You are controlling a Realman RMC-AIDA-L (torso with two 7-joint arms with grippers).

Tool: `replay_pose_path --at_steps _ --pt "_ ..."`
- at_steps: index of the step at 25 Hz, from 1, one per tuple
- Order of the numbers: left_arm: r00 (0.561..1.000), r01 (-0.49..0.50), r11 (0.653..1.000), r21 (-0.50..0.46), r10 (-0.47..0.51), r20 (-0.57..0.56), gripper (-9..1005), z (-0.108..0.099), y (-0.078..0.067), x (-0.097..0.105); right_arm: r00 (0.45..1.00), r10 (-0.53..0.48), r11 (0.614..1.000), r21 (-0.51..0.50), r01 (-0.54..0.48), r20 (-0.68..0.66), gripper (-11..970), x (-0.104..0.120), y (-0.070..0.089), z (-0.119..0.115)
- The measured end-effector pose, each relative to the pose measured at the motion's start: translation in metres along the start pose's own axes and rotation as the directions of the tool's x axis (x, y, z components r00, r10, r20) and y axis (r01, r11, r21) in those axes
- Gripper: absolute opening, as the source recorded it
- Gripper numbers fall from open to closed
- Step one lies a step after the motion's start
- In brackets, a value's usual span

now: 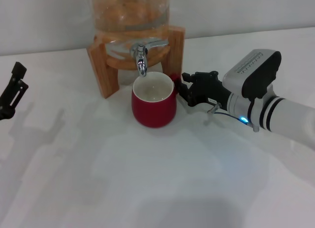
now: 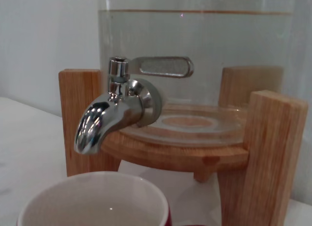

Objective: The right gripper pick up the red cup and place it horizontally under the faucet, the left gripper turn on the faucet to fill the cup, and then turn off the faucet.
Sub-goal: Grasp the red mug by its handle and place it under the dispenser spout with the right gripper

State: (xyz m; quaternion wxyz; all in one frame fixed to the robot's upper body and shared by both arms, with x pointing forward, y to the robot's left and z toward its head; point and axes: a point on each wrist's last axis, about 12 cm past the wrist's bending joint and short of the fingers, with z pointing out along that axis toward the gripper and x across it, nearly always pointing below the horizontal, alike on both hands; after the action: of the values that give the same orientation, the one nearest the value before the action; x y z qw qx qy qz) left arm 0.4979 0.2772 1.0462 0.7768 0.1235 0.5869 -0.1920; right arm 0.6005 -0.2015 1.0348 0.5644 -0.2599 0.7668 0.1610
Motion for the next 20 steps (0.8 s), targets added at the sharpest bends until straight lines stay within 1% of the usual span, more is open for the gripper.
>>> replay_pose_path --at_steps 20 --pt "1.0 -0.002 1.0 -0.008 0.002 -0.01 851 -0.001 0.002 0.001 1.0 0.021 1.0 -0.004 -0.021 0.019 281 0.008 0.0 -0.011"
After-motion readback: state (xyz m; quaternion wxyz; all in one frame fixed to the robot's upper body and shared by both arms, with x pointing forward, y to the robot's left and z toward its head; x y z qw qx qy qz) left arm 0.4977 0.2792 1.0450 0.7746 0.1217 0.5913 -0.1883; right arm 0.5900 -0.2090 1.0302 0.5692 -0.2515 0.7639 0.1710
